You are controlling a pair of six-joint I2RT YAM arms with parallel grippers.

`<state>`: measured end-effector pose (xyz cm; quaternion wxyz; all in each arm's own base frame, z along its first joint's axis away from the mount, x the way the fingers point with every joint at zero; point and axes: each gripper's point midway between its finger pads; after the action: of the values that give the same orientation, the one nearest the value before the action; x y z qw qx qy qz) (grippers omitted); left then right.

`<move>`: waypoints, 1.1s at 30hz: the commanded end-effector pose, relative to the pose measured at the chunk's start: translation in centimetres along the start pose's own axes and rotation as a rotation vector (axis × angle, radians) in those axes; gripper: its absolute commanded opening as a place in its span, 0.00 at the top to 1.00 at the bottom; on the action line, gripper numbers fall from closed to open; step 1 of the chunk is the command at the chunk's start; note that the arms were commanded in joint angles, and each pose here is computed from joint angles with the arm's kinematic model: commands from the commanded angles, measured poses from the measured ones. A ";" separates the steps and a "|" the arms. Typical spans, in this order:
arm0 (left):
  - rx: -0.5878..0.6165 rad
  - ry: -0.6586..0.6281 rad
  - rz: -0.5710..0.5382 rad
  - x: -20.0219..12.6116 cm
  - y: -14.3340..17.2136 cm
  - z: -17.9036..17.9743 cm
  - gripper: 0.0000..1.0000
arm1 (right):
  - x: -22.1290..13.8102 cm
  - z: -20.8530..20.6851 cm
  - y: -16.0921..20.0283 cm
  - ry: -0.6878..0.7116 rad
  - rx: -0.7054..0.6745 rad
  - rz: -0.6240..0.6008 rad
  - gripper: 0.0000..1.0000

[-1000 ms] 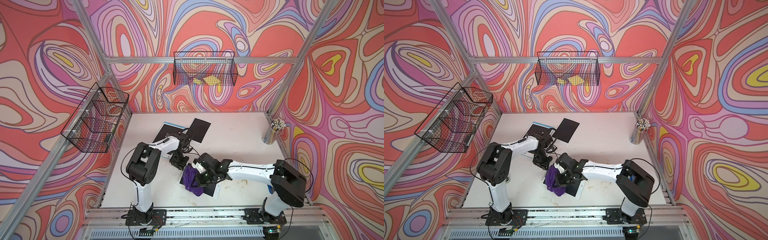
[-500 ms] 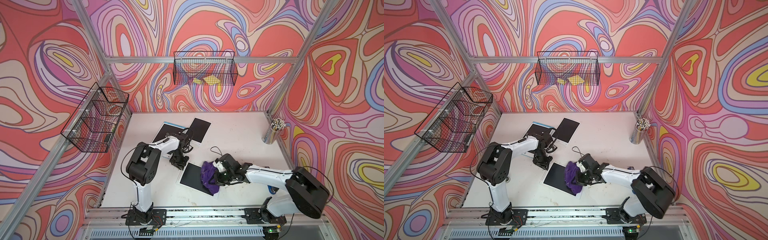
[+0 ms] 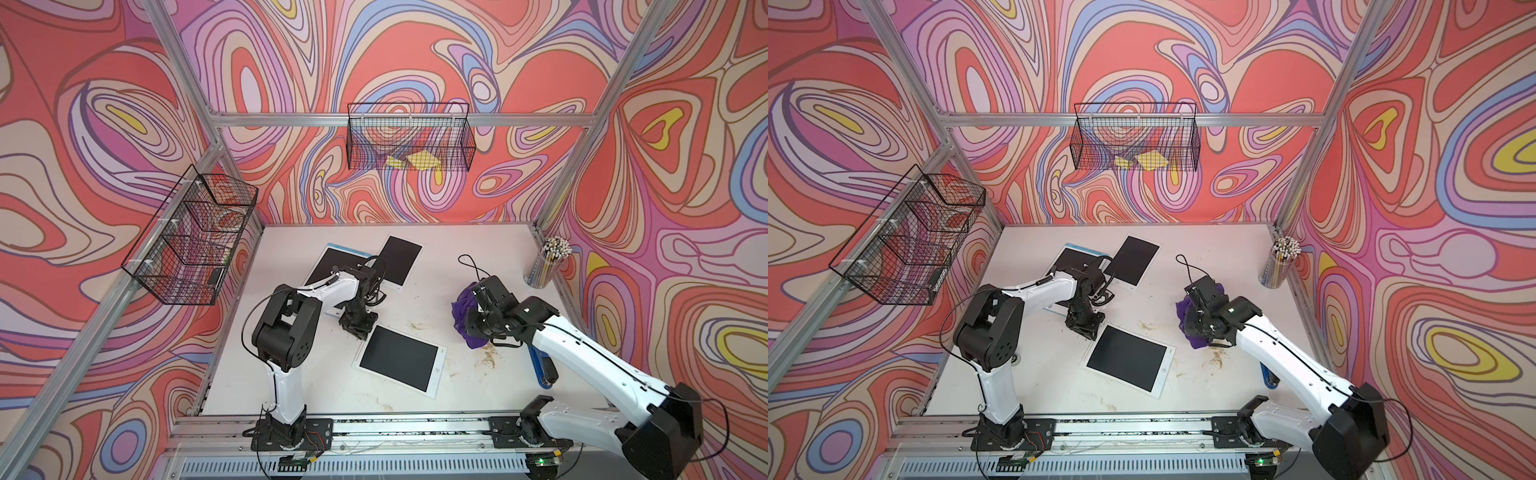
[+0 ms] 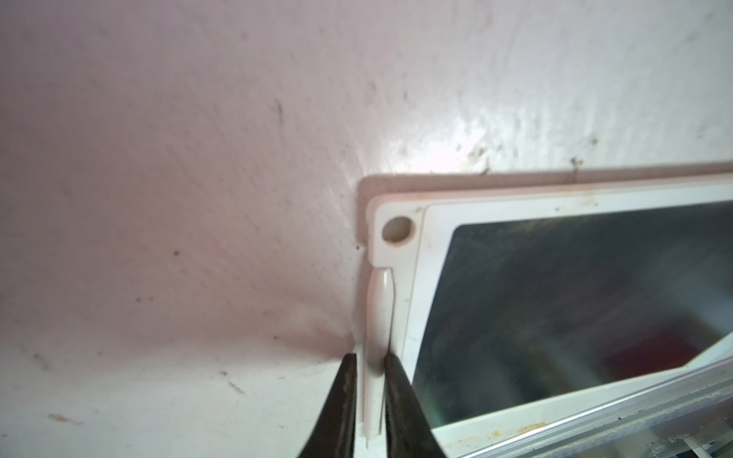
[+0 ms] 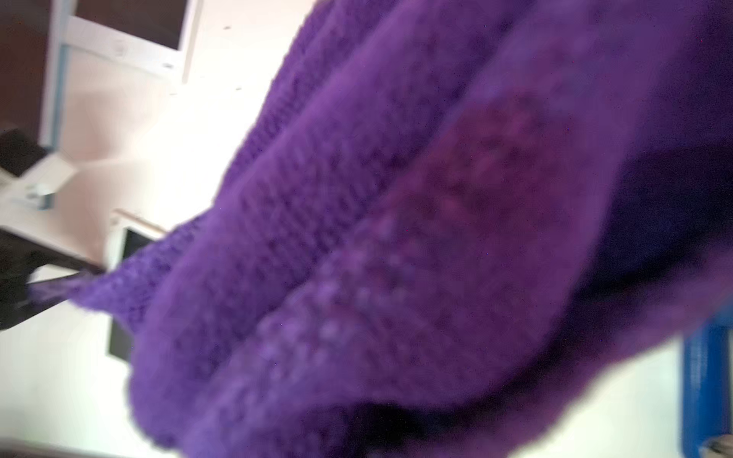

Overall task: Wipe the drawing tablet
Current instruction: Place the cleaning item at the center of the board.

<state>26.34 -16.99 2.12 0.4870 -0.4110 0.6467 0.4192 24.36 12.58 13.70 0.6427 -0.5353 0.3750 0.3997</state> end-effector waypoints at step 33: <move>-0.236 0.422 -0.282 -6.9 6.4 -7.1 0.58 | 0.6 9.3 5.7 -0.348 -0.195 0.184 0.13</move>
<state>19.84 -21.28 11.60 0.3642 -0.6070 0.6385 0.3021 21.84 20.52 13.16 0.5898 -0.5415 0.2798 0.5297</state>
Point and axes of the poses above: each gripper's point midway between its finger pads, its own x axis out along the fingers, its own z axis along the line the jaws close on, y = z × x, and after that the axes turned 2 degrees about -x, right-handed
